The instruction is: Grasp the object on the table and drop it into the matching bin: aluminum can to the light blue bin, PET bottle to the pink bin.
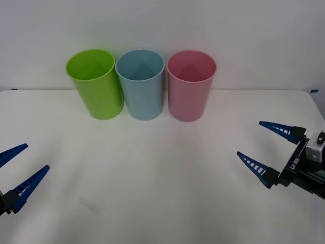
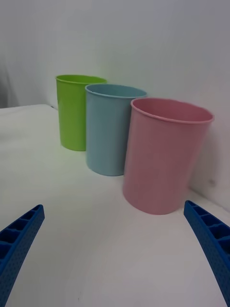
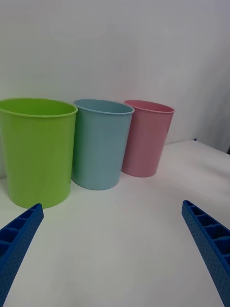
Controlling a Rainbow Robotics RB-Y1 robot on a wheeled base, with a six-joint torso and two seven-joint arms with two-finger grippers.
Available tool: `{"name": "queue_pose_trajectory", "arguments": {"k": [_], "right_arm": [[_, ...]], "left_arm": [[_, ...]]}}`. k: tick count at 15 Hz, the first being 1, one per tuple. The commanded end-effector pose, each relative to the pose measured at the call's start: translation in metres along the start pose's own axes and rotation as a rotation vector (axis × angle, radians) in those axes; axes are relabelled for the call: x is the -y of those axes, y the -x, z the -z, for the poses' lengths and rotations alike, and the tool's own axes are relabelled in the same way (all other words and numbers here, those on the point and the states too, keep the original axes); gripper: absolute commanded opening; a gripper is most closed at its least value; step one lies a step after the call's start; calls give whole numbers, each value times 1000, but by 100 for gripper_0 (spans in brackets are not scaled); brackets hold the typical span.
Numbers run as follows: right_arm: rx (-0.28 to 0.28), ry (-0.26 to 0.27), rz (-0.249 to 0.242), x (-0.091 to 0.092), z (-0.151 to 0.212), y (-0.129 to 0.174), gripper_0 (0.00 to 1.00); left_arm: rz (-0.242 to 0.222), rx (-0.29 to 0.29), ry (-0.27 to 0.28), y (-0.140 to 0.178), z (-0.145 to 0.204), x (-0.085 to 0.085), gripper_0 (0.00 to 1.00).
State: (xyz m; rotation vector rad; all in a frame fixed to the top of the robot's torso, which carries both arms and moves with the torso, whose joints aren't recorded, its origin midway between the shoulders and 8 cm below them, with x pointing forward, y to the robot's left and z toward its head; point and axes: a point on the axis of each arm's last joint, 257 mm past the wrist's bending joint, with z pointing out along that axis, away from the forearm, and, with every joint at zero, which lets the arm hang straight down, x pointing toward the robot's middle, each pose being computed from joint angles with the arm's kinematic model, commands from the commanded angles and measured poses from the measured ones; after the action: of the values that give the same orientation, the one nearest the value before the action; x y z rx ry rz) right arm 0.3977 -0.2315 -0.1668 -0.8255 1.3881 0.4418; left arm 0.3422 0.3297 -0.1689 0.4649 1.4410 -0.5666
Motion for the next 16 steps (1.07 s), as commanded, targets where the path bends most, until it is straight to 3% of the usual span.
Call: {"name": "queue_pose_trajectory", "arguments": {"k": [1, 7, 16], "right_arm": [[-12, -21, -30, -4, 14, -10, 100], [-31, -58, -100, -17, 37, -29, 100], [-38, -59, -117, -22, 44, -34, 100]], "left_arm": [[0, 0, 0, 0, 0, 0, 100], [0, 0, 0, 0, 0, 0, 100], [0, 0, 0, 0, 0, 0, 100]]}}
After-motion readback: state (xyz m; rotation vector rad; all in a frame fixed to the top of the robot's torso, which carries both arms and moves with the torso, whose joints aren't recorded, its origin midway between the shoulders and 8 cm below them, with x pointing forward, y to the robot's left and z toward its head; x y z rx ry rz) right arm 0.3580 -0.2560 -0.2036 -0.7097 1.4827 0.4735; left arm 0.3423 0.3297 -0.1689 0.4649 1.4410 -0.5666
